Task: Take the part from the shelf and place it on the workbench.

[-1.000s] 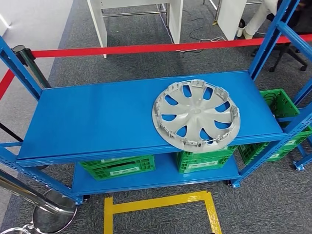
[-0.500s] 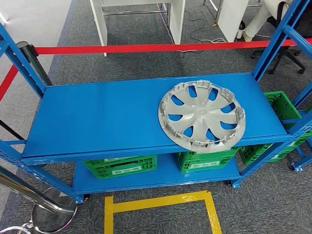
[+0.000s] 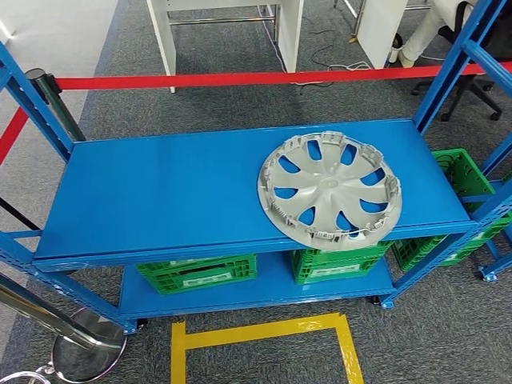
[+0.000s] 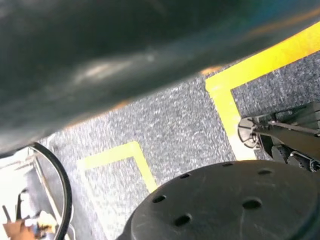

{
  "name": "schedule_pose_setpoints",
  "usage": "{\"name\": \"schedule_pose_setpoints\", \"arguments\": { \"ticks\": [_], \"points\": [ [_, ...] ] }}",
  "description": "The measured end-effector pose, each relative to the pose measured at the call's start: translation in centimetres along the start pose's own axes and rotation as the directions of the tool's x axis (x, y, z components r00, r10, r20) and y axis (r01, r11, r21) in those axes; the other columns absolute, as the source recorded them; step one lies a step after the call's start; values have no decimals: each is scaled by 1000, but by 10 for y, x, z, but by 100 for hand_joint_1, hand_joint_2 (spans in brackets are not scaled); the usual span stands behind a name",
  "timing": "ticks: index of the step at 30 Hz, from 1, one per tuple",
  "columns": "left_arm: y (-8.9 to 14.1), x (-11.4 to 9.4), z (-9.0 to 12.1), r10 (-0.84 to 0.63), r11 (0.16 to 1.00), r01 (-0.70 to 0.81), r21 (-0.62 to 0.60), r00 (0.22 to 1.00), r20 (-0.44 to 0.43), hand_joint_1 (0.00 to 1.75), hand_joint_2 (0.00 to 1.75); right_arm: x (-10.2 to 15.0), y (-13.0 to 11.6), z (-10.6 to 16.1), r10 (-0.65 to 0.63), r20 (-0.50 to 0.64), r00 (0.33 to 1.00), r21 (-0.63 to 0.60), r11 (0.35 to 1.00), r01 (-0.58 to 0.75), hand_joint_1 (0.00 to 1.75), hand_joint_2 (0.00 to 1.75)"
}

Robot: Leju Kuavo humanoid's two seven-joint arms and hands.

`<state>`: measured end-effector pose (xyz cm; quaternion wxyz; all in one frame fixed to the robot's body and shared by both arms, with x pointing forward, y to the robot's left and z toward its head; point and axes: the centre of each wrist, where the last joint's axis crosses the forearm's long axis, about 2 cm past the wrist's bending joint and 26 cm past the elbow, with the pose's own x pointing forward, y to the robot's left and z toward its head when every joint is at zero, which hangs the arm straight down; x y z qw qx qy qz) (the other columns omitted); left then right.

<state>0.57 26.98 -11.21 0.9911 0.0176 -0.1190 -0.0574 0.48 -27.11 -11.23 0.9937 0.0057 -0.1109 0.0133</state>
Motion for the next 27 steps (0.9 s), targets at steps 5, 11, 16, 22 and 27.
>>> {"name": "schedule_pose_setpoints", "arguments": {
  "ticks": [5, 11, 16, 22, 27],
  "points": [
    [9, -4, 1, 79, 996, -80, -30, 997, -8, 0, 0, -2, -9, 1, 18, 4, 1000, 6, 1000, -18, 0, 0],
    [14, -5, 1, 104, 994, -104, -34, 995, -10, 0, 0, -3, -14, 2, 9, 9, 1000, 0, 1000, -9, 0, 0],
    [17, -5, 1, 103, 994, -104, -32, 995, -8, 0, 0, -4, -16, 2, -1, 11, 1000, -3, 1000, 1, 0, 0],
    [17, -5, 1, 103, 994, -104, -32, 995, -7, 0, 0, -3, -16, 2, -2, 13, 1000, -4, 1000, 2, 0, 0],
    [17, -5, 1, 104, 994, -104, -32, 995, -7, 0, 0, -3, -17, 2, -2, 15, 1000, -5, 1000, 2, 0, 0]
  ]
}}
